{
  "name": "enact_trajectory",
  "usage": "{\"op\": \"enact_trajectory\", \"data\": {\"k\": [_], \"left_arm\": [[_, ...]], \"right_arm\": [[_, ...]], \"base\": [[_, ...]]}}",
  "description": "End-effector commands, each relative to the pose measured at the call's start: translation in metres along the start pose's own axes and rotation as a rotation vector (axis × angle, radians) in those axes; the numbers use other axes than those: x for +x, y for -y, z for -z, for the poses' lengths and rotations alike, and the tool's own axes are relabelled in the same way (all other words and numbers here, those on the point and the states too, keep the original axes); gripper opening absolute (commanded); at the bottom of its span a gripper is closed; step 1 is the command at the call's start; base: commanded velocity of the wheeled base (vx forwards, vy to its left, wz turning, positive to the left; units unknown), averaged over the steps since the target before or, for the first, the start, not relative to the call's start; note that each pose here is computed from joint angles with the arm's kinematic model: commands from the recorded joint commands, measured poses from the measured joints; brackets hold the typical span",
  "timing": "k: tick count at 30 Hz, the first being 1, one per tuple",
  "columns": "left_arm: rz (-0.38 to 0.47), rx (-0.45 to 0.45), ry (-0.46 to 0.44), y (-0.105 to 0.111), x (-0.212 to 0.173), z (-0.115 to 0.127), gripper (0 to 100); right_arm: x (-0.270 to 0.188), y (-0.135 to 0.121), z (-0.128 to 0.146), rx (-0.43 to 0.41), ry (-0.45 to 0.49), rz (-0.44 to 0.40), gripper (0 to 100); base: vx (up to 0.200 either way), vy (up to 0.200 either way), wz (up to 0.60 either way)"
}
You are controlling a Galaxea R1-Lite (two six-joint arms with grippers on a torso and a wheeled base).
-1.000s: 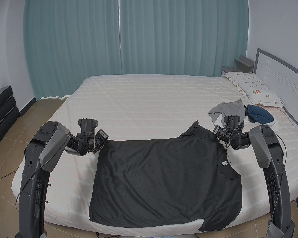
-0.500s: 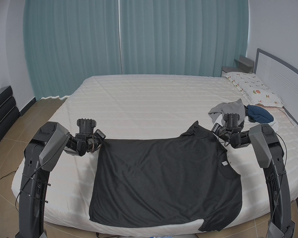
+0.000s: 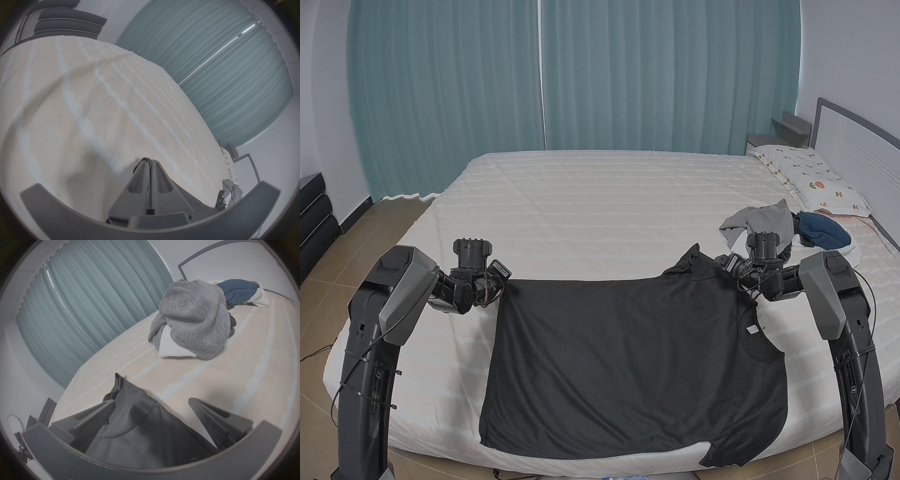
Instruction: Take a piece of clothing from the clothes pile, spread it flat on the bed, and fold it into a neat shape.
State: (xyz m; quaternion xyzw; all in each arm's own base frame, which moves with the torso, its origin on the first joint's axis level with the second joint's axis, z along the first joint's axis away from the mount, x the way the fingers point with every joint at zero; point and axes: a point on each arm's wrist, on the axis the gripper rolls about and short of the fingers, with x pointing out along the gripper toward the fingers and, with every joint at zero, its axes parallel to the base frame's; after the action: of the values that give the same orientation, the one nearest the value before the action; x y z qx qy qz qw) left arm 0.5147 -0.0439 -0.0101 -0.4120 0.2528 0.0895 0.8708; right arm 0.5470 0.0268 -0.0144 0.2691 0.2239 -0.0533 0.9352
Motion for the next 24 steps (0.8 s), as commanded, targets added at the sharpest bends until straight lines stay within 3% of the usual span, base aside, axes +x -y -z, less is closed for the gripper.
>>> {"op": "enact_trajectory", "data": {"k": [1, 4, 5, 16, 24], "left_arm": [[-0.001, -0.001, -0.001, -0.001, 0.000, 0.000, 0], [-0.001, 0.001, -0.002, 0.000, 0.000, 0.001, 0], [-0.002, 0.000, -0.003, 0.000, 0.000, 0.001, 0], [0.001, 0.003, -0.004, 0.001, 0.000, 0.002, 0], [0.003, -0.004, 0.019, 0.002, -0.001, -0.004, 0]], "right_arm": [[0.002, 0.002, 0.004, -0.002, -0.005, 0.002, 100], [0.006, 0.005, 0.011, -0.003, -0.018, 0.007, 100], [0.007, 0.006, 0.012, -0.003, -0.023, 0.008, 0], [0.010, 0.007, 0.010, 0.009, -0.002, -0.004, 0], [0.005, 0.003, -0.008, 0.020, 0.092, -0.042, 0]], "base": [[0.000, 0.000, 0.00], [0.000, 0.000, 0.00], [0.000, 0.000, 0.00], [0.000, 0.000, 0.00], [0.000, 0.000, 0.00]]}}
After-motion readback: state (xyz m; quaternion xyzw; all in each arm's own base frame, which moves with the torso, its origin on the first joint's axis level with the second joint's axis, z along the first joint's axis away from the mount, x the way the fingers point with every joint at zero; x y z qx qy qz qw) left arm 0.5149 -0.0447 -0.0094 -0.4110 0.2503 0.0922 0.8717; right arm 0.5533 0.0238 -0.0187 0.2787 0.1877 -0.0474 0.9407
